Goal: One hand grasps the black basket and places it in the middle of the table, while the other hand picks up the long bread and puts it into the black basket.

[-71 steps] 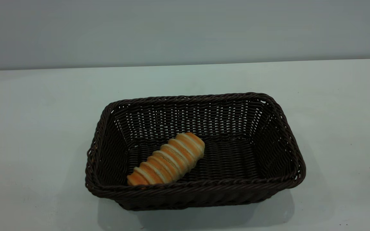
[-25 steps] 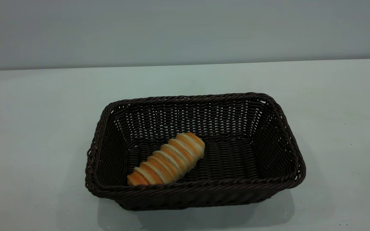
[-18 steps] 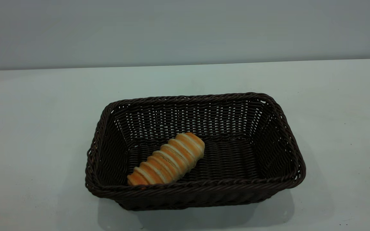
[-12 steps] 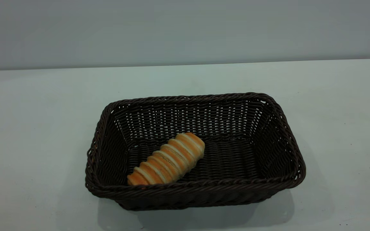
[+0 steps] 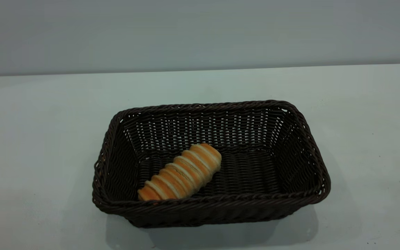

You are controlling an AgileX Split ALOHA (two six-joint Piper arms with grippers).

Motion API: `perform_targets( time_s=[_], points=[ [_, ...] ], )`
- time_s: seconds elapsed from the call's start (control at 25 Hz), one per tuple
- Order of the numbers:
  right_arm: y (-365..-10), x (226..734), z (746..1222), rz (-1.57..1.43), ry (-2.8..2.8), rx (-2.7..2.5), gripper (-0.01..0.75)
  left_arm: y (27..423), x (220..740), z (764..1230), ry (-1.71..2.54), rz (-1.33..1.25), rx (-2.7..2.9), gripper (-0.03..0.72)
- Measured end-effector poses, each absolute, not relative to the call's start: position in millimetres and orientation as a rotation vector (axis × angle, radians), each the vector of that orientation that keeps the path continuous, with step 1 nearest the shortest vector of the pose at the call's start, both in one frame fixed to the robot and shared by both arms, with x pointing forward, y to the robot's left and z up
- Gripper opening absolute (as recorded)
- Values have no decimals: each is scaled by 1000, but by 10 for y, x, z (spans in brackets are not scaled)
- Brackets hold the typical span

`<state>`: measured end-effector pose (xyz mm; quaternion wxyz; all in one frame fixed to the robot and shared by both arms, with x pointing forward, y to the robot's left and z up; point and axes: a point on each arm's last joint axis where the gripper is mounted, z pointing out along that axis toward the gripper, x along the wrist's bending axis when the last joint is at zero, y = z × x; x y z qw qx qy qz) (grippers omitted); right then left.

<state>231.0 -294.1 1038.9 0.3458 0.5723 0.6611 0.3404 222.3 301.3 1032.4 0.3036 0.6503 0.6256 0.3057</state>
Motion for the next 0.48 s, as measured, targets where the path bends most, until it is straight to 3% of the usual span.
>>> perform_targets(
  time_s=[0.48],
  points=[
    [-2938, 2311, 10389, 885, 1714, 1488, 566, 3013, 2217, 10323, 1657, 813, 1720, 453]
  ],
)
